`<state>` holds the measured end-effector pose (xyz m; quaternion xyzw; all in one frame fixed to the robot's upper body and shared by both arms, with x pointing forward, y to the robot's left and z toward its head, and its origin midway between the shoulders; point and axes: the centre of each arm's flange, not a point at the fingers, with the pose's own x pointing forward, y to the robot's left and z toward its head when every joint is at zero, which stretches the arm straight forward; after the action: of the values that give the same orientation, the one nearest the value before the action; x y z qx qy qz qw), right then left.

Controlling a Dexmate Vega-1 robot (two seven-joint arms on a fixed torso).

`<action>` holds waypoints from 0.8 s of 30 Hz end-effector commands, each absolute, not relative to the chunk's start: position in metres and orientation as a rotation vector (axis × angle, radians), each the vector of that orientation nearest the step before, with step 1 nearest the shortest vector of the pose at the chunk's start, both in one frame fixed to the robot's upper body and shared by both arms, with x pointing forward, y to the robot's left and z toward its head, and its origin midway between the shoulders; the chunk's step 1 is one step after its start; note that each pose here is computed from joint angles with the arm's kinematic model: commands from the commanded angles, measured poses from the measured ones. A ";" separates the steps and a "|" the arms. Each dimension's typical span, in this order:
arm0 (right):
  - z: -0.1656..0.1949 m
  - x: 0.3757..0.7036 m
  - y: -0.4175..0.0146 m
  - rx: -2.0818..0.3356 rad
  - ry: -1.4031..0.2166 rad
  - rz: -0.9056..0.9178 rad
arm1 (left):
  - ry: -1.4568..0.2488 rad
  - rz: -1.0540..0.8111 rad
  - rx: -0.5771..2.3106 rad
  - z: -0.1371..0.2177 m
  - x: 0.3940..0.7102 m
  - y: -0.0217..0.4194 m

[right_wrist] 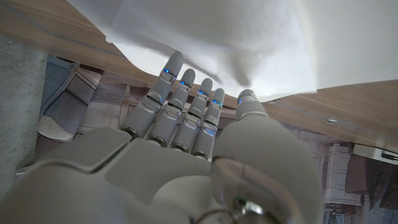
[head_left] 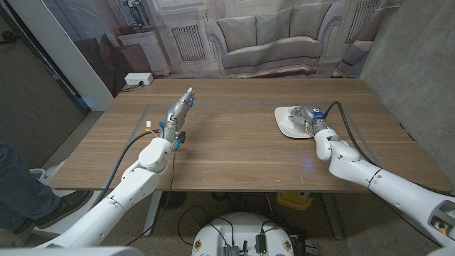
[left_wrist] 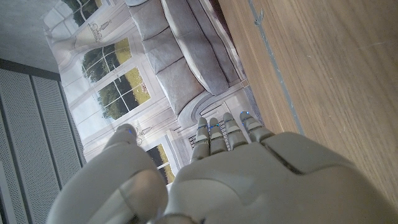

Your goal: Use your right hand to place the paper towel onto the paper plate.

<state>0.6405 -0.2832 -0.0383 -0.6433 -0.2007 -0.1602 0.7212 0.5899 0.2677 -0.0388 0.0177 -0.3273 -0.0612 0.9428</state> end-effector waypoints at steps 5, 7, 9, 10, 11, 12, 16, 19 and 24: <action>-0.034 0.637 -0.285 -1.412 -0.445 -0.362 | -0.666 -0.128 0.036 -0.039 0.590 0.267; -0.034 0.636 -0.285 -1.411 -0.443 -0.360 | -0.666 -0.128 0.036 -0.039 0.590 0.267; -0.034 0.636 -0.286 -1.409 -0.437 -0.362 | -0.666 -0.129 0.035 -0.039 0.590 0.267; -0.034 0.636 -0.287 -1.411 -0.438 -0.360 | -0.666 -0.129 0.035 -0.039 0.590 0.267; -0.035 0.636 -0.287 -1.407 -0.437 -0.359 | -0.666 -0.130 0.035 -0.039 0.590 0.267; -0.035 0.636 -0.288 -1.405 -0.437 -0.357 | -0.666 -0.130 0.036 -0.039 0.591 0.267; -0.036 0.636 -0.289 -1.404 -0.436 -0.352 | -0.667 -0.131 0.033 -0.039 0.591 0.267; -0.036 0.635 -0.289 -1.402 -0.433 -0.345 | -0.666 -0.131 0.031 -0.039 0.592 0.267; -0.037 0.635 -0.290 -1.400 -0.430 -0.337 | -0.667 -0.132 0.031 -0.040 0.592 0.268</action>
<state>0.6359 -0.2882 -0.0355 -0.6375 -0.1977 -0.1602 0.7272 0.5914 0.2676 -0.0395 0.0171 -0.3256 -0.0630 0.9433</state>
